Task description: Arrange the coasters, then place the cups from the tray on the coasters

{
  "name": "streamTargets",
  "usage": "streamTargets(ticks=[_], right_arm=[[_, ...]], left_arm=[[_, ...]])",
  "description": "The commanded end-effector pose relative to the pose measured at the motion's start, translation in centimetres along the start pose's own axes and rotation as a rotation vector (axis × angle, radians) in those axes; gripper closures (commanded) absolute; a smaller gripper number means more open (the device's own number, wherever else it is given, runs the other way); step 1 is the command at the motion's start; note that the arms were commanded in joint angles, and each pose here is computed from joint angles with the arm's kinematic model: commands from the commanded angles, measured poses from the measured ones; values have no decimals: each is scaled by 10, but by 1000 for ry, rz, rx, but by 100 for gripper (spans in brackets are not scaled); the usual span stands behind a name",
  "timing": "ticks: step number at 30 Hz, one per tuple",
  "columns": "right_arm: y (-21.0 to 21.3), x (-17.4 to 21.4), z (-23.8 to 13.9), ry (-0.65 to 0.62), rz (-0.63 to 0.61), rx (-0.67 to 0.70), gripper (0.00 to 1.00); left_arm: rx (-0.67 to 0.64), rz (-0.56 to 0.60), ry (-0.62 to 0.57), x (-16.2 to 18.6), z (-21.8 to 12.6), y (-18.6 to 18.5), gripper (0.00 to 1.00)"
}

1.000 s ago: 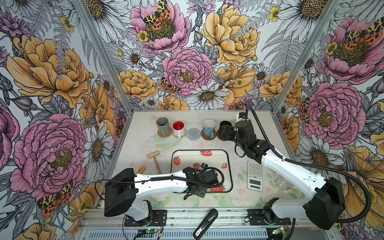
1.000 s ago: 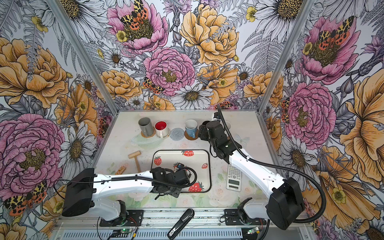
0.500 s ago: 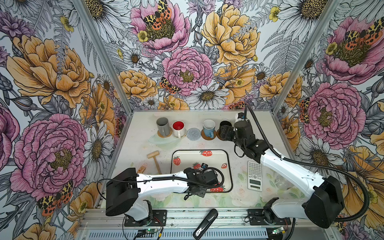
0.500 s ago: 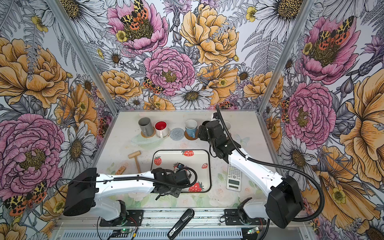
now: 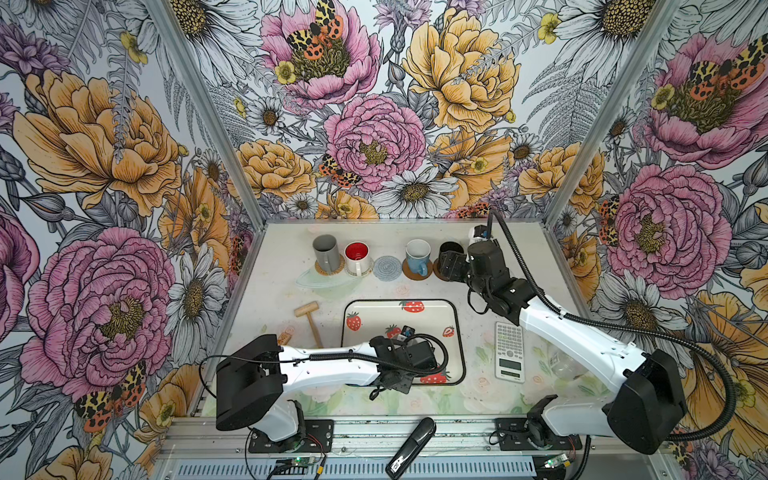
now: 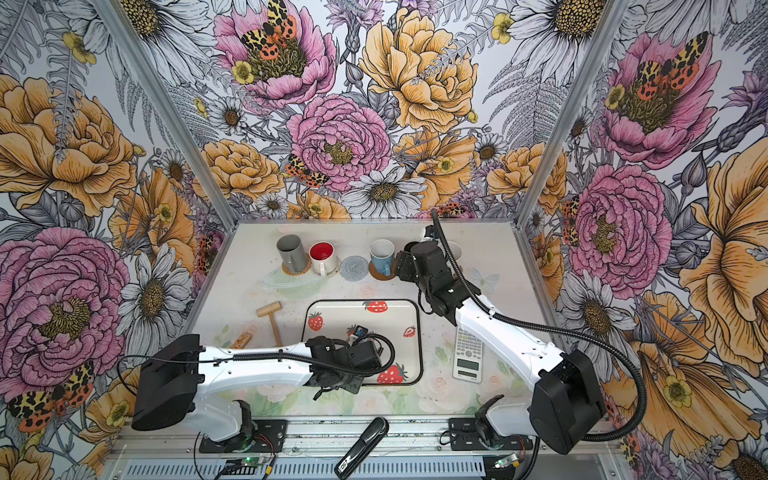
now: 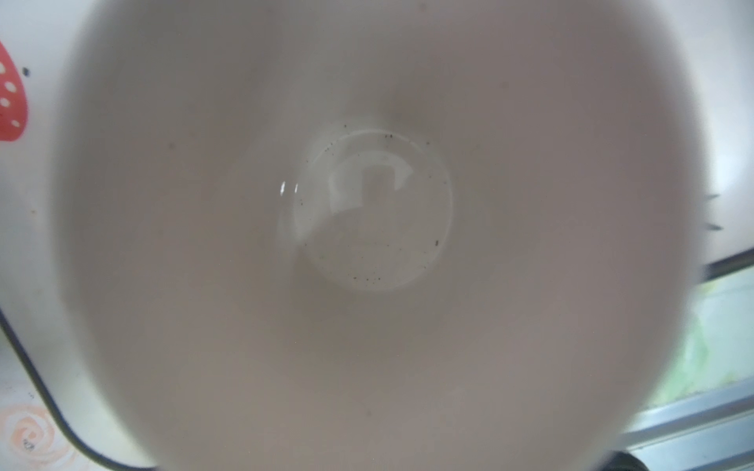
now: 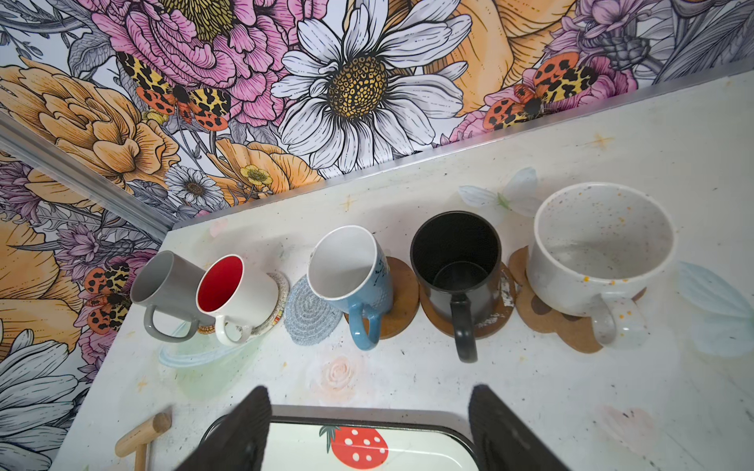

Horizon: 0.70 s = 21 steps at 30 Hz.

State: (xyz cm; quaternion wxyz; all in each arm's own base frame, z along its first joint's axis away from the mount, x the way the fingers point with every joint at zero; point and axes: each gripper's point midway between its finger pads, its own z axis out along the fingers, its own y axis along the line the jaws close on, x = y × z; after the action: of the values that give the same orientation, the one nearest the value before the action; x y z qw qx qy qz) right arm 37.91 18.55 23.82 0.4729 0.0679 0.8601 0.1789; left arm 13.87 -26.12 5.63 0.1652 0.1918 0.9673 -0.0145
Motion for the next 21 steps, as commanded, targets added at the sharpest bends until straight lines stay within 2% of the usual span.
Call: streamTargets(ticks=[1, 21], right_arm=[[2, -4, 3, -14, 15, -14, 22], [-3, -5, -1, -20, 18, -10, 22]], left_arm=[[-14, -24, -42, -10, 0, 4, 98], [26, -107, -181, -37, -36, 11, 100]])
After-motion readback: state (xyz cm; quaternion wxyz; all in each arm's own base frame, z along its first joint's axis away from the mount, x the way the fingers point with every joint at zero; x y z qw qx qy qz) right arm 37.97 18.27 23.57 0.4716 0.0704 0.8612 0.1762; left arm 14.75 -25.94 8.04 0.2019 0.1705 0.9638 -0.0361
